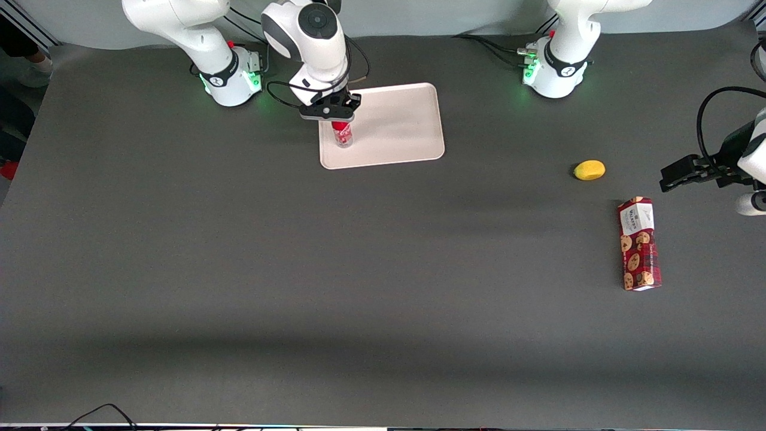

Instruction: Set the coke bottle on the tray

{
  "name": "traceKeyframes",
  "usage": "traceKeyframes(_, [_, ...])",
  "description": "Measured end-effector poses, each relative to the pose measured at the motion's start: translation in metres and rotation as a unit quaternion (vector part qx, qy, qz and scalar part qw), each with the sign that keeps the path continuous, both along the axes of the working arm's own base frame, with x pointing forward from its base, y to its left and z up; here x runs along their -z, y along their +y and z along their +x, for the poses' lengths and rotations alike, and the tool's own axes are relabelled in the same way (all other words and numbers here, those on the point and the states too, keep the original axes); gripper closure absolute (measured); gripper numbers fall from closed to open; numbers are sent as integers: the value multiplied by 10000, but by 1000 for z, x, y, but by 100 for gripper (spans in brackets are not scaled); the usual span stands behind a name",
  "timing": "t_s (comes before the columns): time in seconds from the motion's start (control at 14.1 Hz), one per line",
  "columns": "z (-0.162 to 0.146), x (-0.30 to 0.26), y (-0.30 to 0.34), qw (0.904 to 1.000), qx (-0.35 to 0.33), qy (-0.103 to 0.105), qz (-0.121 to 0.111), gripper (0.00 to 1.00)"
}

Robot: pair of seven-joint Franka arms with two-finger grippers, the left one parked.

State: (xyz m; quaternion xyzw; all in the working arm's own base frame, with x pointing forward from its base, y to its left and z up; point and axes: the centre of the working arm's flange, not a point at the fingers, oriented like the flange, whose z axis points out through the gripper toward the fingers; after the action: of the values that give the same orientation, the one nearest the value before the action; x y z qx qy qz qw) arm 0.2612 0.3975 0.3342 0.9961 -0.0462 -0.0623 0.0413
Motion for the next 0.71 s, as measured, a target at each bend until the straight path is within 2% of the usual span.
traceKeyframes(0.21, [1,-1,-1,9999,87,43,42,44])
traceKeyframes(0.5, [2,-1,-1,9999,120,52,57,4])
traceKeyframes(0.57, [2,-1,-1,9999,121,51,58,0])
traceKeyframes(0.71, [2,-2,-1,9999,122,46,61,0])
